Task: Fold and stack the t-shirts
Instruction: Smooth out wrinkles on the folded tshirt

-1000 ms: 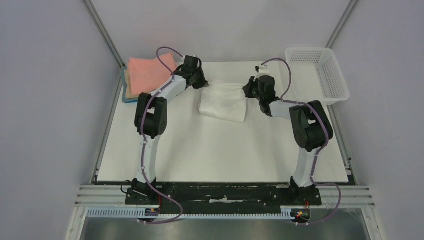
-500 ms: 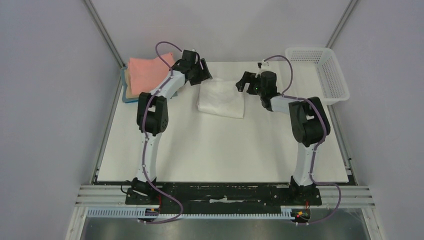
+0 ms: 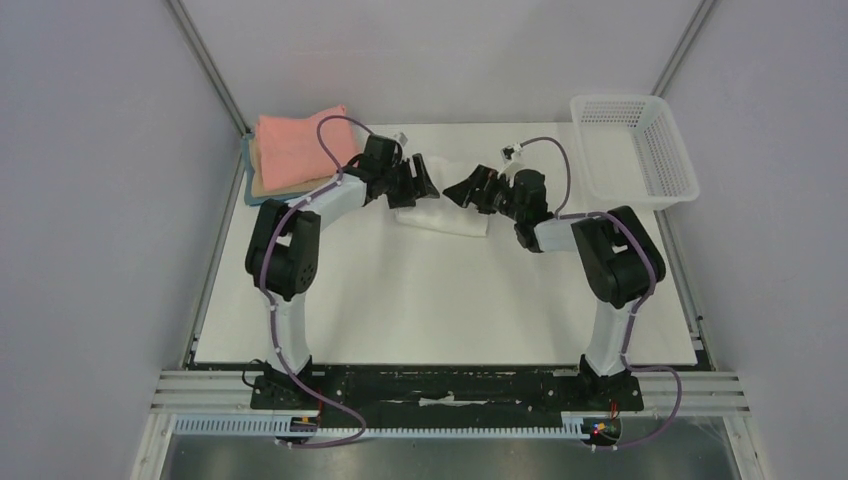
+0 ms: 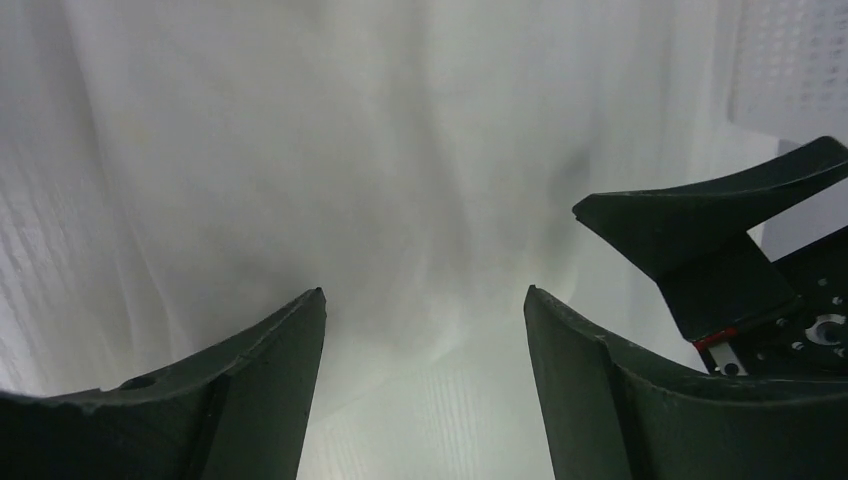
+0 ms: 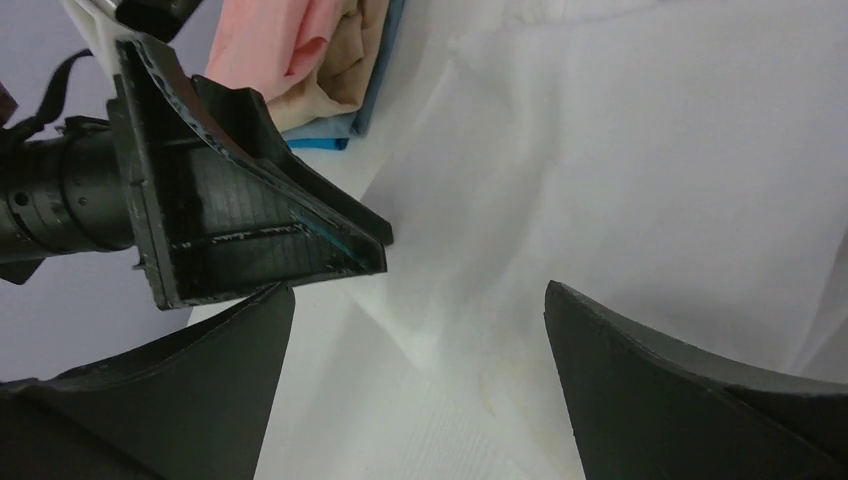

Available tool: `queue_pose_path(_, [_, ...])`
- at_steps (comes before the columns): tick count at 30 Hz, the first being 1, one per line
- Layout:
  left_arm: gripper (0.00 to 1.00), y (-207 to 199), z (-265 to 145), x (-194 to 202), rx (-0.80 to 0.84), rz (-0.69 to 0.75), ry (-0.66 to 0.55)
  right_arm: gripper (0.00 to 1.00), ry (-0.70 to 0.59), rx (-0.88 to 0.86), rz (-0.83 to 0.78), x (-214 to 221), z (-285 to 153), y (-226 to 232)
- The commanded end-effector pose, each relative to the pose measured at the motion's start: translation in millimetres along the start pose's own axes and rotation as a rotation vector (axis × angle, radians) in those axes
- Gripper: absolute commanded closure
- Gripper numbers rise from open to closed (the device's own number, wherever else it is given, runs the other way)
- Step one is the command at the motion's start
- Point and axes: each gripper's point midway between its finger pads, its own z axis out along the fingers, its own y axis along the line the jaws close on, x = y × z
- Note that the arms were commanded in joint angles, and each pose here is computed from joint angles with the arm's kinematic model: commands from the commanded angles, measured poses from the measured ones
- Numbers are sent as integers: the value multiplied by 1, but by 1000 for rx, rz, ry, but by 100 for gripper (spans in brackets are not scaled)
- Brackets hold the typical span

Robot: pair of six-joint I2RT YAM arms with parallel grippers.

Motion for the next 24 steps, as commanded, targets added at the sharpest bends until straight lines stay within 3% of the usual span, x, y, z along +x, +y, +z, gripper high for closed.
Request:
queue_pose_path(1, [21,28,24,36,-11,-63,91,2,23,-37,127,28,0,-9])
queue_pose_path(4, [21,57,32,56,-112,-79,127,2,62,52,138,53,-9,-35])
queue_pose_path(11, [23,77,13,120,-110,-137,215,2,179,218,115,107,-56,-68])
queue_pose_path(19, [24,64,-42,209,-138,-73,254,2,300,299,122,175,-147,-54])
queue_pose_path(24, [24,57,-78,253,-201,-18,267,2,315,329,79,192,-184,-36])
